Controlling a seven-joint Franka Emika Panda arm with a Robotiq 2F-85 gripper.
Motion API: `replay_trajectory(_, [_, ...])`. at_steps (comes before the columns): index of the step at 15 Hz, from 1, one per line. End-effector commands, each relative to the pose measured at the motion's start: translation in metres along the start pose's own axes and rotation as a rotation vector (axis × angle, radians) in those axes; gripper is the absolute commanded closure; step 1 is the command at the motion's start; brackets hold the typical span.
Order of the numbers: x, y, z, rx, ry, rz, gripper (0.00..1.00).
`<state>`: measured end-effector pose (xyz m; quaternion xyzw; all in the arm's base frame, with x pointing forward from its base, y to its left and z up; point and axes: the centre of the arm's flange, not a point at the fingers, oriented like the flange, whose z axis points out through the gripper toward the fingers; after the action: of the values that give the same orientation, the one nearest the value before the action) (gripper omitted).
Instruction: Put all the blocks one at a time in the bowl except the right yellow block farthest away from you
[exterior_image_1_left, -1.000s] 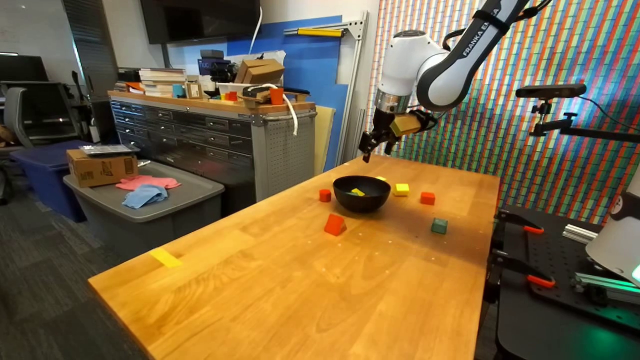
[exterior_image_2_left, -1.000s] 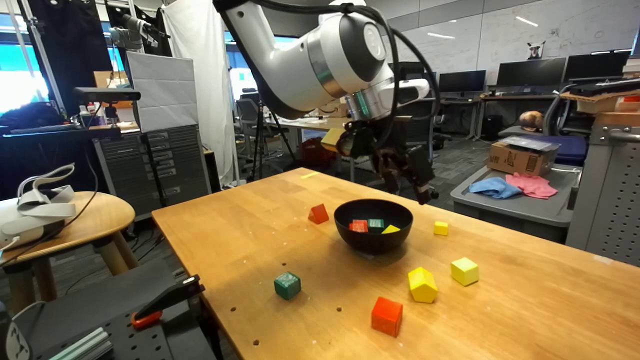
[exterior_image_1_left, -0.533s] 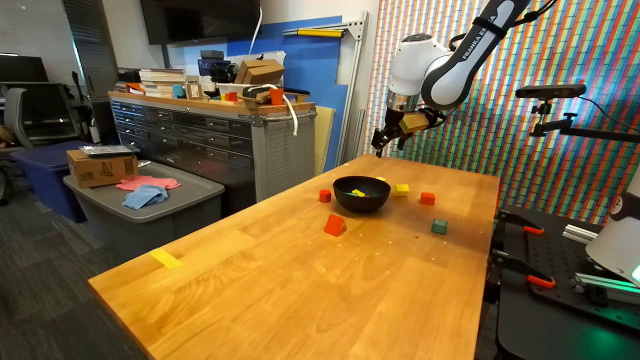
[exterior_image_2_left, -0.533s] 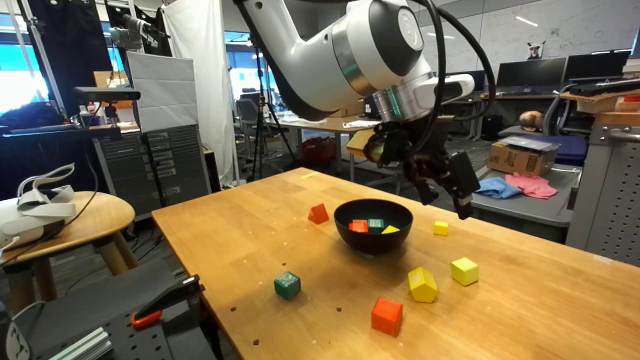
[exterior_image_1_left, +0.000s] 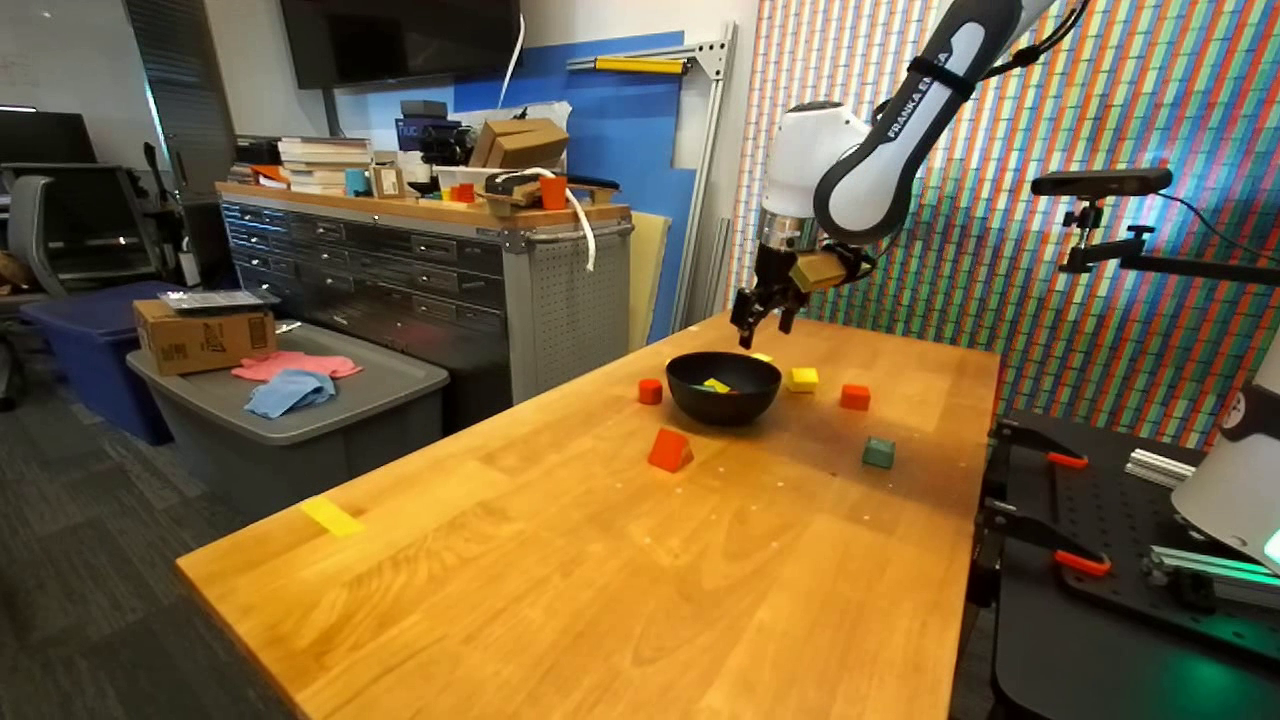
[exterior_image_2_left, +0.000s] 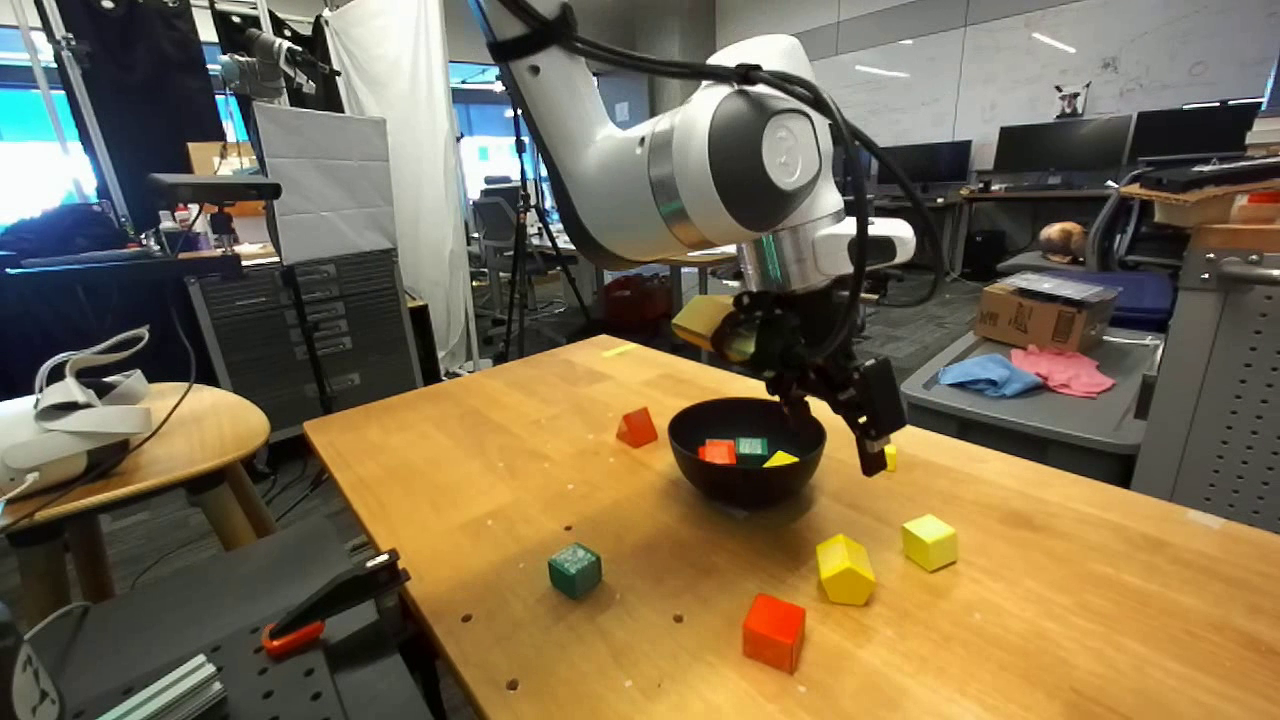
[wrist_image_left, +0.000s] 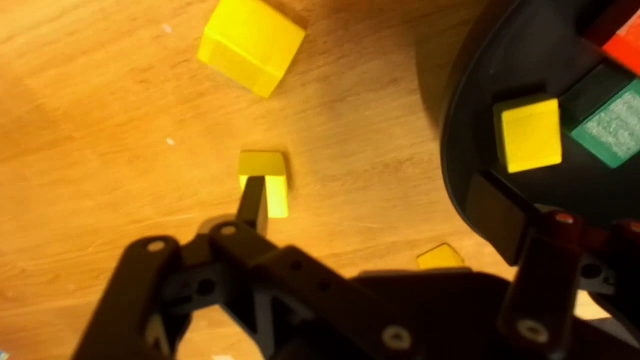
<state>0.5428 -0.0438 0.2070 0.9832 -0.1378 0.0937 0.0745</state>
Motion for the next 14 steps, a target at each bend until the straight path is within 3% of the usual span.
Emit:
replay_trajectory(1, [0.001,0.0,0.008,0.018,-0.018,0.007,0.0])
replay_trajectory(10, [0.0,-0.001,0.015,0.016,-0.031,0.002,0.0])
replay_trajectory(14, [0.018,0.023,-0.014,-0.034,0.025,-0.175,0.0])
